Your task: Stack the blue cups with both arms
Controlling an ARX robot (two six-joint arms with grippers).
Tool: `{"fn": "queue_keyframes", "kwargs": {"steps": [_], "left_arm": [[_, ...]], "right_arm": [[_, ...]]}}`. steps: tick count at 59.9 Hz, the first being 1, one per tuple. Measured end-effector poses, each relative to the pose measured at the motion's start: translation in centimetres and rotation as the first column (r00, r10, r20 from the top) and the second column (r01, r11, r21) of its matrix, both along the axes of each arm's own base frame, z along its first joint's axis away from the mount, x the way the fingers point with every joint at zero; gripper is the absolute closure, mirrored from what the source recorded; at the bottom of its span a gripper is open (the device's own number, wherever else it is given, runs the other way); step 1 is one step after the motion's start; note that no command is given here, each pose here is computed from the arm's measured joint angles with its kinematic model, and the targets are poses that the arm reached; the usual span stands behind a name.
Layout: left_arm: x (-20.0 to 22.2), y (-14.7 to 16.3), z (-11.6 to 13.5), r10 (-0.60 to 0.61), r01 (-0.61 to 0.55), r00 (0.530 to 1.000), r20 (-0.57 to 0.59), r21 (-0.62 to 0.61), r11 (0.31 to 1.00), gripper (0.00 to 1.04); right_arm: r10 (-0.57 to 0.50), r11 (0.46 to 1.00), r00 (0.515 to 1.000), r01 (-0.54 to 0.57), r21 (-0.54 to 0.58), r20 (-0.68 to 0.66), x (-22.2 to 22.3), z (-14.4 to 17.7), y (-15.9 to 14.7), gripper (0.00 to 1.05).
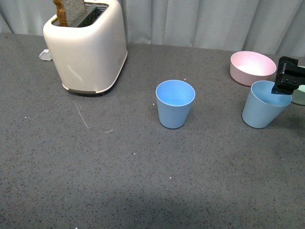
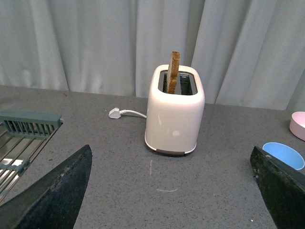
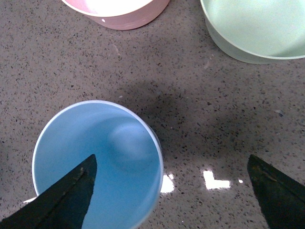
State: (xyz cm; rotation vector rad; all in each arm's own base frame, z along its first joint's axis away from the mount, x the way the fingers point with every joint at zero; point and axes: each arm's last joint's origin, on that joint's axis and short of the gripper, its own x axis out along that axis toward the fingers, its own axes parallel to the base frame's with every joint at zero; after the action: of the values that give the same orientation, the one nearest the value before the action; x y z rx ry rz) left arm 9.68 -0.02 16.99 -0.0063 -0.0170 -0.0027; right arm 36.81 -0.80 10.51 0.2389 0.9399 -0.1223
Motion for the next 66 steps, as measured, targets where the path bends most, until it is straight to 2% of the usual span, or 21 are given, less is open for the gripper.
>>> {"fn": "queue_keyframes", "kwargs": {"steps": [8,13,26,30,33,46,52,60,66], "left_arm": [[0.0,0.0,0.0,0.000,0.000,1.000,0.000,0.000,1.000,0.07],[0.0,0.0,0.0,0.000,0.000,1.000,0.000,0.000,1.000,0.07],[0.0,0.0,0.0,0.000,0.000,1.000,0.000,0.000,1.000,0.07],[0.0,0.0,0.0,0.000,0.000,1.000,0.000,0.000,1.000,0.07],[0.0,0.0,0.0,0.000,0.000,1.000,0.000,0.000,1.000,0.07],[0.0,0.0,0.0,0.000,0.000,1.000,0.000,0.000,1.000,0.07],[0.0,0.0,0.0,0.000,0.000,1.000,0.000,0.000,1.000,0.07],[0.0,0.0,0.0,0.000,0.000,1.000,0.000,0.000,1.000,0.07],[0.0,0.0,0.0,0.000,0.000,1.000,0.000,0.000,1.000,0.07]], "right_arm": [[-0.011,1.000,1.000,0.011,0.002,-0.014,0.6,-0.7,0.5,0.33],[-0.018,1.000,0.999,0.018,0.006,-0.044,0.8,-1.4,0.7,0.52],[-0.033,0.999,0.996,0.034,0.010,-0.080,0.7,-1.9,0.8,0.84],[-0.032,0.999,0.996,0.033,0.017,-0.086,0.8,-1.8,0.8,0.99],[-0.025,0.999,0.996,0.027,0.030,-0.085,0.7,-1.6,0.8,1.04],[0.052,0.991,0.998,-0.048,0.122,-0.033,0.4,1.3,2.7,1.04],[0.136,0.971,0.991,-0.137,0.198,0.019,0.1,3.9,5.0,1.04],[0.232,0.942,0.969,-0.245,0.230,0.079,0.1,6.3,8.2,1.04],[0.280,0.925,0.956,-0.294,0.241,0.089,0.0,7.0,10.3,1.04]]}}
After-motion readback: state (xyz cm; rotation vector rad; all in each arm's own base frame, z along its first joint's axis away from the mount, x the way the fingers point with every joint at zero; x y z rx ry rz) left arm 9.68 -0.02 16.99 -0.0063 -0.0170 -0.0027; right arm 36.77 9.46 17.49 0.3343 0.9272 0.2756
